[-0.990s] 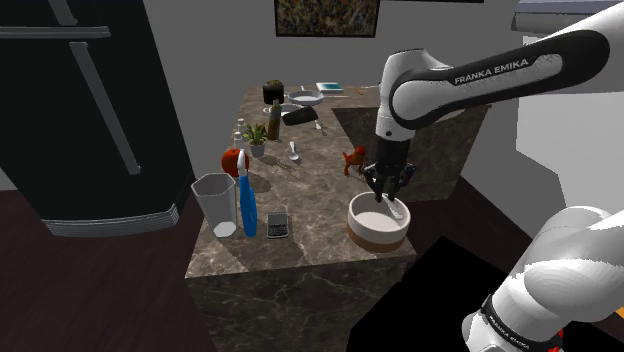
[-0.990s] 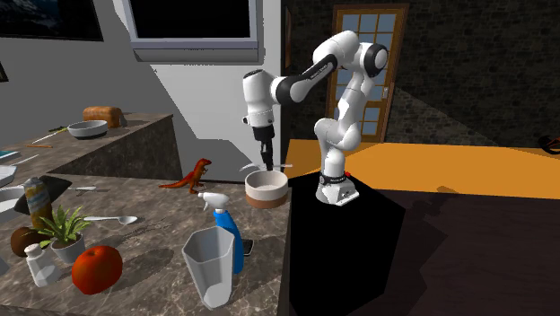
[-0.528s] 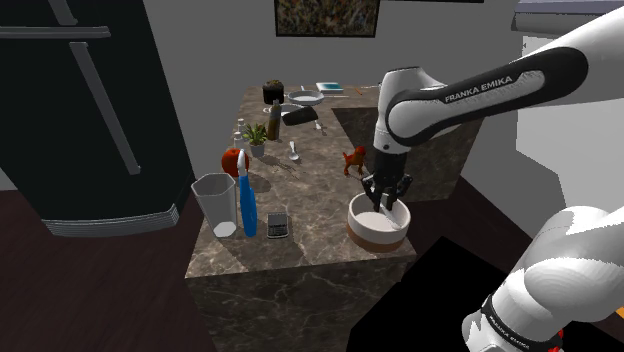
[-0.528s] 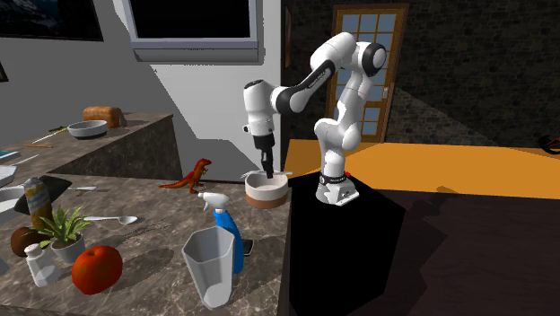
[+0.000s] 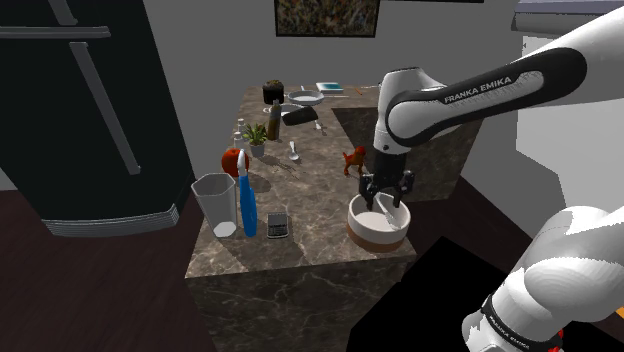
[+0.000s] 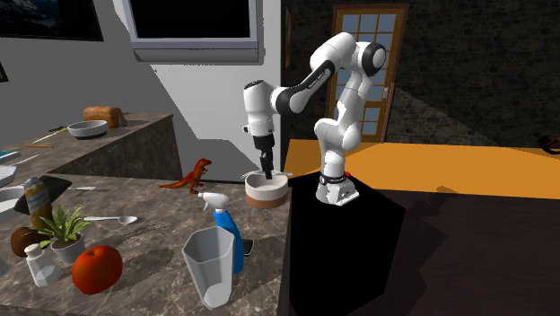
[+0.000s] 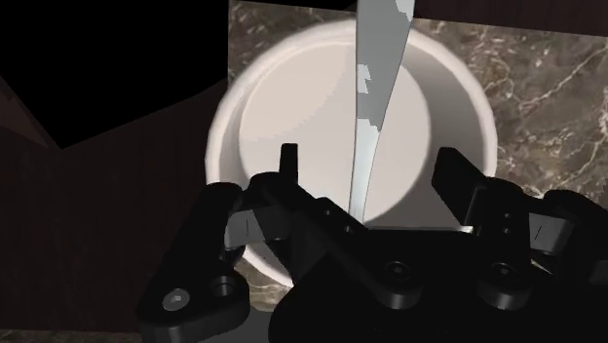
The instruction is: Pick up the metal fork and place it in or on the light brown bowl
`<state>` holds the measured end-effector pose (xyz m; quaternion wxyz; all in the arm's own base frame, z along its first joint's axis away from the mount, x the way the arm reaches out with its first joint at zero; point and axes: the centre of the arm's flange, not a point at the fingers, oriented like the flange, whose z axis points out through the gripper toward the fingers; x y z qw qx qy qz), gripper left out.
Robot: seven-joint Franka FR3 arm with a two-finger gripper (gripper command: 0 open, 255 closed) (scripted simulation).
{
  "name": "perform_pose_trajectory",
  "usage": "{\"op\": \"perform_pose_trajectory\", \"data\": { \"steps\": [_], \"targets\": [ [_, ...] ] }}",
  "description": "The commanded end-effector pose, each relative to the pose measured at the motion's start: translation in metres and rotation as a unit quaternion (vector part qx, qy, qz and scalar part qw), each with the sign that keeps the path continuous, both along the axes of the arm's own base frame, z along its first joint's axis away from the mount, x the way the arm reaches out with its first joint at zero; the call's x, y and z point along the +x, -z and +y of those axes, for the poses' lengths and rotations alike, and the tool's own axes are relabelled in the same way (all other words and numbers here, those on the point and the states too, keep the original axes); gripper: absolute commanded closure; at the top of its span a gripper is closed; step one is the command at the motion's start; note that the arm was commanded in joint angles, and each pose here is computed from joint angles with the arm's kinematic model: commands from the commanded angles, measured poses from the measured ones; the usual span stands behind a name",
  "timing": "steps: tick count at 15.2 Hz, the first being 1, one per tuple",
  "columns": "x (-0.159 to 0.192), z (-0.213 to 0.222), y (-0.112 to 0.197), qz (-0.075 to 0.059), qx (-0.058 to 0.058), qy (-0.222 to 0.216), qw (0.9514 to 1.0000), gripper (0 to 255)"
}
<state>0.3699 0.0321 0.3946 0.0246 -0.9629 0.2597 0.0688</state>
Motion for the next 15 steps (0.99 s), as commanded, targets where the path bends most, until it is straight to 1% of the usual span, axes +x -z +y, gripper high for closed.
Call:
{"op": "perform_pose_trajectory", "data": {
  "steps": [1,4,8,15],
  "targets": [
    [0.0,0.0,0.0,0.0,0.0,0.0,1.0,0],
    [0.0,0.0,0.0,0.0,0.0,0.0,1.0,0],
    [0.006,-0.004,-0.049,0.0,0.0,0.0,1.0,0],
    [0.006,-0.004,-0.049,0.0,0.0,0.0,1.0,0]
  ]
}}
